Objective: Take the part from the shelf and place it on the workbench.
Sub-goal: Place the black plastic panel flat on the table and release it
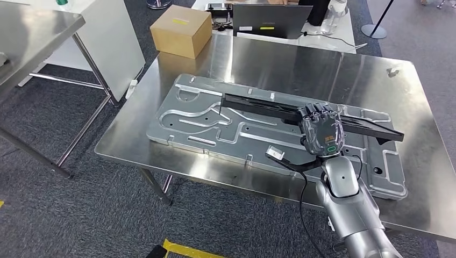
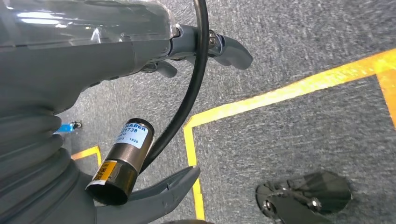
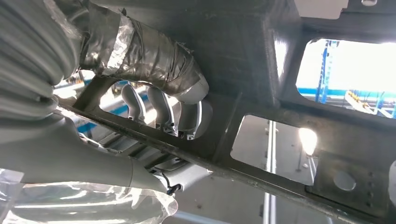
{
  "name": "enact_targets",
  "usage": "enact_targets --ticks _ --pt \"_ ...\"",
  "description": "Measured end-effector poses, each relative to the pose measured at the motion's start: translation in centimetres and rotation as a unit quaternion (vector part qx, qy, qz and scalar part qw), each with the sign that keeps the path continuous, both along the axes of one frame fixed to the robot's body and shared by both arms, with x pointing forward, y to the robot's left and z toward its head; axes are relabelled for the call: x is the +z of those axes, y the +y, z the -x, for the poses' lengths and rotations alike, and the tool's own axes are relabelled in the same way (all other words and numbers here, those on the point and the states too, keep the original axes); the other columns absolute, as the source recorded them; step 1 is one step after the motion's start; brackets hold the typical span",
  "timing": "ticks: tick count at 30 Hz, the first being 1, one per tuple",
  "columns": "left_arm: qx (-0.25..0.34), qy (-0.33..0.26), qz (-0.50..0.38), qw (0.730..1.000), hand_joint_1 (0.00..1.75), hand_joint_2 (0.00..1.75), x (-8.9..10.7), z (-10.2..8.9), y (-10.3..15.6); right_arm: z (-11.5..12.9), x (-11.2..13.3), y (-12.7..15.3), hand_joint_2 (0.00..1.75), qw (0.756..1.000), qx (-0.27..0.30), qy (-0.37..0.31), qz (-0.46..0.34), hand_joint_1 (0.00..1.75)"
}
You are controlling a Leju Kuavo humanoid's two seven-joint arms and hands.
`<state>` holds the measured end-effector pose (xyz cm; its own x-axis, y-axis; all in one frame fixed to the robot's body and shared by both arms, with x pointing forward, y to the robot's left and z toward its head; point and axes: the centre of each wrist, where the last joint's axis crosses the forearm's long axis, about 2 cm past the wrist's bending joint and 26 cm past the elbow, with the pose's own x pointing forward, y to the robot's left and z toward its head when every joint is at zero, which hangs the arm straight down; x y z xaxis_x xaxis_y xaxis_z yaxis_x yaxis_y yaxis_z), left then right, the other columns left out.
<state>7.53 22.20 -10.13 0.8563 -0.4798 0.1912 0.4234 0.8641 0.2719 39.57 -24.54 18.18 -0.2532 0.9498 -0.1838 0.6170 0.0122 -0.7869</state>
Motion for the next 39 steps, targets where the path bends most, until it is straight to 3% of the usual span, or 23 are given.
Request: enact_targets --ticks 28,38,39 --pt "-0.001 0.003 -0.001 1.000 0.00 1.75 -0.15 0.52 0.41 0.29 -0.48 0.29 1.75 1.000 0.002 0.007 -0.003 1.69" --pt "-0.008 -0.031 0.005 0.999 0.00 1.75 -0.12 0.32 0.54 0.45 -0.91 0.21 1.75 1.000 0.000 0.013 -0.004 1.69" --pt "-0.008 -0.032 0.005 0.999 0.00 1.75 -0.11 0.30 0.54 0.47 -0.95 0.21 1.31 1.000 0.000 0.014 -0.004 1.27"
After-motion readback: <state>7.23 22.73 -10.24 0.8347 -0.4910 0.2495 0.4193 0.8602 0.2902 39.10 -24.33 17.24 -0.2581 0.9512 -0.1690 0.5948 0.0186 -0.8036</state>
